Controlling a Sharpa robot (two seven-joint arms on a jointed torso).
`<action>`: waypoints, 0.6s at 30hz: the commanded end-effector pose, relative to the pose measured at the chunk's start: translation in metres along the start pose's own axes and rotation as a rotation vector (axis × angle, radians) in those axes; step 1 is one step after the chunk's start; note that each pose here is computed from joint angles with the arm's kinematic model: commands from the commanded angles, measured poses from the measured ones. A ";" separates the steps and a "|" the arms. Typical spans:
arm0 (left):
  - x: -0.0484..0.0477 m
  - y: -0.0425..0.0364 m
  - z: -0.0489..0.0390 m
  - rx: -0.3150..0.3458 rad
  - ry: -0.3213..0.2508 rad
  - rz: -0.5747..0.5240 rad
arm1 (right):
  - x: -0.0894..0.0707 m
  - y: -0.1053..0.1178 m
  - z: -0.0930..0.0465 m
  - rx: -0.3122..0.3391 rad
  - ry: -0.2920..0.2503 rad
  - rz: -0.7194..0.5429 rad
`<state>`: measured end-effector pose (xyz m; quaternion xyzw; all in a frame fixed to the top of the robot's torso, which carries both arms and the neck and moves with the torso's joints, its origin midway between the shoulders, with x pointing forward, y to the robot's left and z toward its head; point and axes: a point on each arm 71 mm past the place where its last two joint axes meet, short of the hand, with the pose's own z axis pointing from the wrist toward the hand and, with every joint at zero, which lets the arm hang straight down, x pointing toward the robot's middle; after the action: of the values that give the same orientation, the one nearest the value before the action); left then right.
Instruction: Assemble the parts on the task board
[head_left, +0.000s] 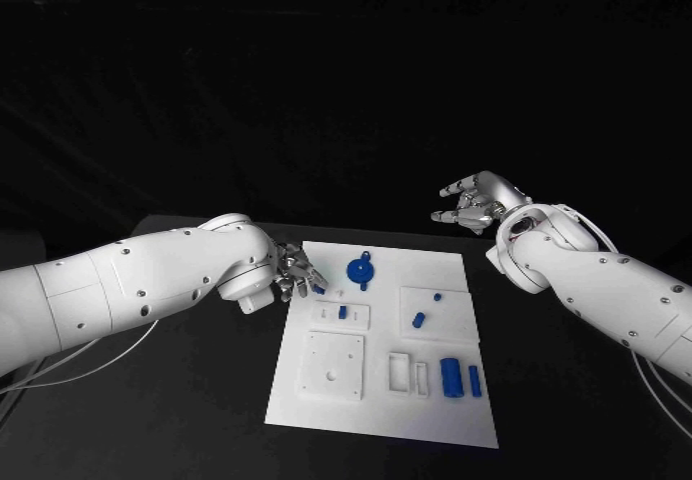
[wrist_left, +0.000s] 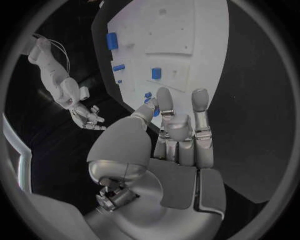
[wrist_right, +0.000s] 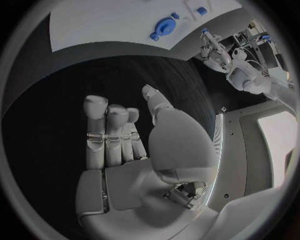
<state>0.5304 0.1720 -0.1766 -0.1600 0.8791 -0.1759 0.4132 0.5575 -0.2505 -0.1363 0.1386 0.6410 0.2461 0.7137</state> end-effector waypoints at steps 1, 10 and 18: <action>0.0024 -0.0023 -0.0015 0.004 -0.089 0.054 | 0.002 0.001 0.000 -0.006 0.015 -0.001; 0.0251 0.0034 0.0047 -0.011 -0.055 0.111 | 0.003 0.002 0.000 -0.007 0.022 0.000; 0.0357 0.0046 0.0068 -0.011 -0.040 0.126 | 0.004 0.002 0.000 -0.007 0.026 0.004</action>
<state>0.5136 0.1622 -0.2078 -0.1165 0.8836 -0.1426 0.4306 0.5574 -0.2486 -0.1379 0.1381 0.6446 0.2480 0.7099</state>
